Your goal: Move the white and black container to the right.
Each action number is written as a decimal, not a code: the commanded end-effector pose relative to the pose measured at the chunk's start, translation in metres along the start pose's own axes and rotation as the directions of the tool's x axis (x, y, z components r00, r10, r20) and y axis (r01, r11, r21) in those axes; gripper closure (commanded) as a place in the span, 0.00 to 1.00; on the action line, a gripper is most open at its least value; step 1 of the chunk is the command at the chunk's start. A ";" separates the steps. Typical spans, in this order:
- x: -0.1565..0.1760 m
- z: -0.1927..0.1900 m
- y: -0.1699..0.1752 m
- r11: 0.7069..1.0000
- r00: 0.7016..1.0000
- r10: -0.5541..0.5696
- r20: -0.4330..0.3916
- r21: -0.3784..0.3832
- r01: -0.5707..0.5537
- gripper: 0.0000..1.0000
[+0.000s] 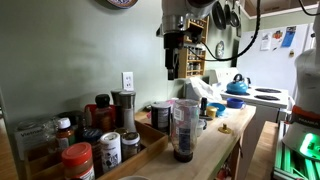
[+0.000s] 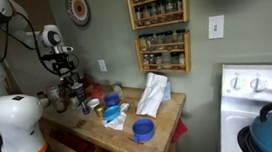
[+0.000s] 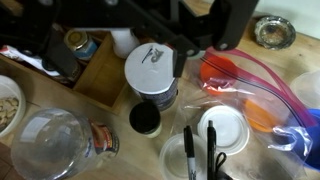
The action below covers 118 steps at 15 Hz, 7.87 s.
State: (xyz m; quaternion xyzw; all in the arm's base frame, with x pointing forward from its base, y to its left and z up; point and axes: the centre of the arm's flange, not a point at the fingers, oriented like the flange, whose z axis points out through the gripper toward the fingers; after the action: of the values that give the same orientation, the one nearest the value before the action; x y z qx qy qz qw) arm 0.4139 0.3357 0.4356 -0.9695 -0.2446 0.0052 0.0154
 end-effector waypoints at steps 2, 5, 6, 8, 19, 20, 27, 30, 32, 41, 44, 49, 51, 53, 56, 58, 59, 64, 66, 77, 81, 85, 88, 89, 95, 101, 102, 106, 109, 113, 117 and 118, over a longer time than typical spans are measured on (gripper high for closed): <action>0.043 0.035 -0.013 0.999 0.999 -0.034 -0.027 0.037 0.035 0.00; 0.051 0.056 -0.019 0.997 1.000 -0.019 0.025 -0.068 0.021 0.00; 0.053 0.063 -0.019 0.996 0.999 -0.010 0.037 -0.094 0.014 0.00; 0.057 0.078 -0.020 0.991 0.999 0.005 0.054 -0.134 0.002 0.00; 0.085 0.114 -0.010 0.982 0.998 0.012 0.061 -0.187 -0.001 0.00; 0.087 0.115 -0.007 0.984 0.998 0.006 0.058 -0.177 0.005 0.00; 0.079 0.122 0.007 0.996 0.991 0.017 0.132 -0.089 -0.005 0.00; 0.076 0.127 0.007 0.997 0.985 0.027 0.170 -0.072 -0.015 0.00; 0.072 0.129 0.007 0.998 0.979 0.031 0.201 -0.061 -0.019 0.00; 0.071 0.126 0.001 0.997 0.986 0.025 0.162 -0.075 -0.013 0.29; 0.054 0.100 0.009 0.997 0.991 0.033 0.129 -0.067 -0.024 0.29; 0.028 0.007 0.017 0.994 0.999 0.027 0.036 -0.103 -0.023 0.29; 0.027 -0.012 0.007 0.994 0.993 -0.078 0.083 -0.068 0.084 0.29; 0.039 0.001 0.008 0.995 0.997 -0.037 0.061 -0.091 0.043 0.04; 0.051 0.009 0.029 0.990 0.997 0.069 0.045 -0.125 -0.063 0.29; 0.037 -0.001 0.076 0.969 0.982 0.183 0.048 -0.175 -0.172 0.29; 0.031 -0.004 0.099 0.956 0.971 0.233 0.052 -0.197 -0.218 0.29; -0.006 -0.029 0.215 0.847 0.873 0.487 0.034 -0.260 -0.463 0.29; -0.018 -0.037 0.244 0.784 0.813 0.581 0.042 -0.295 -0.546 0.29; -0.032 -0.004 0.308 0.953 0.961 0.226 0.161 -0.239 -0.184 0.29; -0.028 0.003 0.318 0.969 0.970 0.169 0.176 -0.210 -0.131 0.04; -0.024 0.008 0.327 0.978 0.984 0.087 0.155 -0.203 -0.055 0.29; -0.009 0.030 0.329 0.976 0.994 0.092 0.054 -0.203 -0.080 0.29; -0.005 0.036 0.330 0.974 0.996 0.081 0.034 -0.213 -0.072 0.29; -0.014 0.060 0.350 0.944 0.987 0.128 0.094 -0.318 -0.092 0.29; -0.008 0.079 0.353 0.954 0.987 0.102 0.123 -0.293 -0.062 0.29; -0.008 0.082 0.352 0.956 0.987 0.103 0.120 -0.285 -0.065 0.29; -0.005 0.087 0.351 0.960 0.991 0.092 0.099 -0.272 -0.063 0.29; -0.001 0.087 0.350 0.963 0.994 0.084 0.075 -0.263 -0.062 0.29; 0.001 0.091 0.348 0.976 0.991 0.083 0.102 -0.211 -0.060 0.00; -0.008 0.069 0.345 0.965 0.993 0.097 0.067 -0.249 -0.078 0.00; -0.012 0.056 0.344 0.960 0.994 0.100 0.042 -0.268 -0.085 0.00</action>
State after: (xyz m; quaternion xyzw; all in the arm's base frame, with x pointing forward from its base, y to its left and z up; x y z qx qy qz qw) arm 0.5789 0.0339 0.3375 -0.9727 -0.2040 0.0223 -0.1081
